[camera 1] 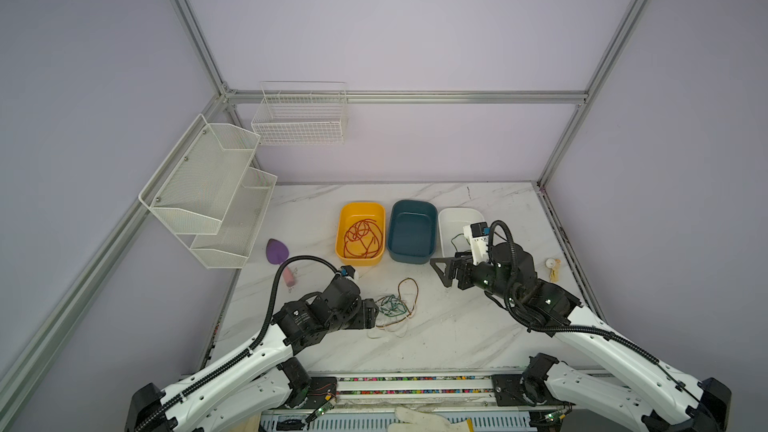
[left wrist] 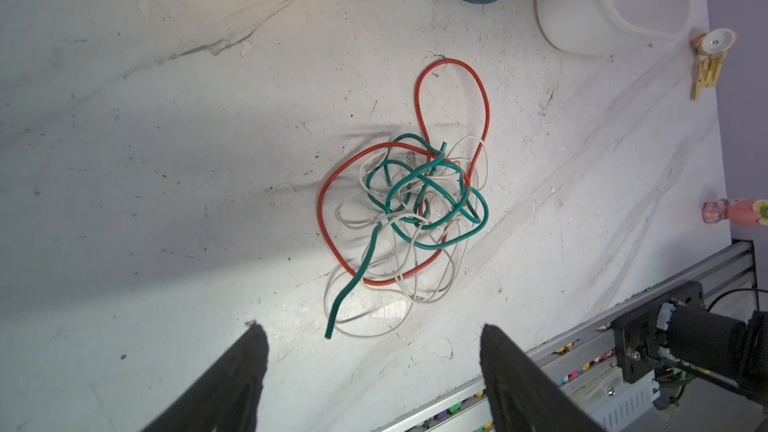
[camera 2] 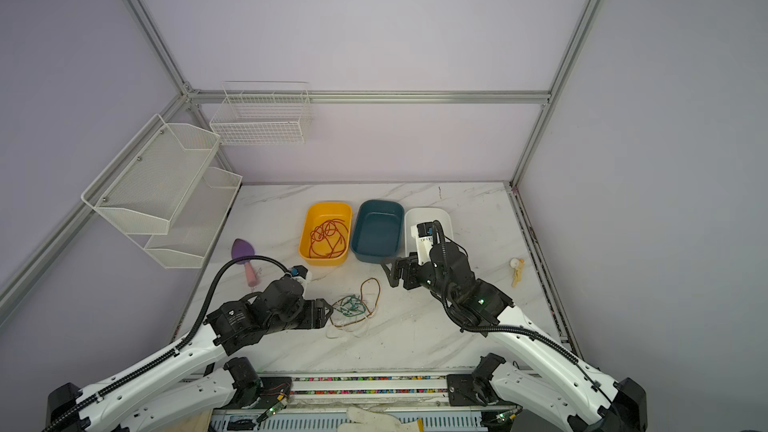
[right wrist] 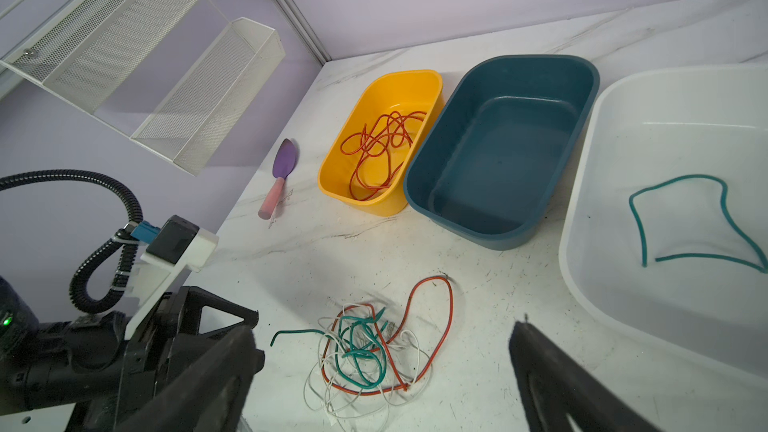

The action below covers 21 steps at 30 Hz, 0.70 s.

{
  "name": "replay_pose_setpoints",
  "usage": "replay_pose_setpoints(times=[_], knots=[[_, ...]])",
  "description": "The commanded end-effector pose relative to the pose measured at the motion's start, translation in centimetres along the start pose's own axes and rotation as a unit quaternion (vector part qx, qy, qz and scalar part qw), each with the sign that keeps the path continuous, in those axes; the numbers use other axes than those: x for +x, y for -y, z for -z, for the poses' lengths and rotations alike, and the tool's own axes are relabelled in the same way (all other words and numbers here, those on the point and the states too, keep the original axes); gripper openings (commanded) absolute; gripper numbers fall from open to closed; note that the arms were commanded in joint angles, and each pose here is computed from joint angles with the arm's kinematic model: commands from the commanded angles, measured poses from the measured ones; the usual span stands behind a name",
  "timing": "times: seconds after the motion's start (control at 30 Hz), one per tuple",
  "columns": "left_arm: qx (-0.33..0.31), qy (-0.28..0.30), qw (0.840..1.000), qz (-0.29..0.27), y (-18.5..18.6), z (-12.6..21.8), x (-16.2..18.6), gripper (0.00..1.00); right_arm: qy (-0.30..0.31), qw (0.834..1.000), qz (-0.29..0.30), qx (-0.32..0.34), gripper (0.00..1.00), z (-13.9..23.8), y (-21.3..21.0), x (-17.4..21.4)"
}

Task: Untangle the cables
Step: 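Move the right gripper back toward the tangle while the left lowers onto it, then grasp the loose green wire end with the left gripper while the right approaches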

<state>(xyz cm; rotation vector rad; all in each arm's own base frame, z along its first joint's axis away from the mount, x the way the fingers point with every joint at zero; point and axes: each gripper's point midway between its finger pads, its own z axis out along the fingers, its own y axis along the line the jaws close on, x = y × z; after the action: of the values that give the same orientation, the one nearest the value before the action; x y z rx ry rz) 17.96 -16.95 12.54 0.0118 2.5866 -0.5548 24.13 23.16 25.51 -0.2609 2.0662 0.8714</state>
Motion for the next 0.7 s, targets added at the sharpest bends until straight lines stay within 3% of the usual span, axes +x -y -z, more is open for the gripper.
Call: replay_pose_setpoints(times=[0.0,0.23,0.5,0.67], knots=[[-0.008,0.001,1.0,-0.005,-0.6,-1.4,0.5,0.7,0.006,1.0,-0.004,-0.029,0.98,0.3,-0.9,0.1],[-0.012,-0.002,1.0,-0.008,-0.7,-2.4,0.7,0.59,0.006,0.999,-0.017,-0.051,0.98,0.3,-1.1,1.0],[-0.014,-0.009,1.0,-0.016,-0.7,-3.6,0.9,0.34,-0.005,0.994,-0.067,-0.083,0.98,-0.7,-1.1,4.0],[-0.017,-0.02,0.999,-0.02,-0.6,-4.3,1.2,0.31,-0.016,0.993,-0.078,-0.087,0.98,-1.2,-1.1,5.4]])
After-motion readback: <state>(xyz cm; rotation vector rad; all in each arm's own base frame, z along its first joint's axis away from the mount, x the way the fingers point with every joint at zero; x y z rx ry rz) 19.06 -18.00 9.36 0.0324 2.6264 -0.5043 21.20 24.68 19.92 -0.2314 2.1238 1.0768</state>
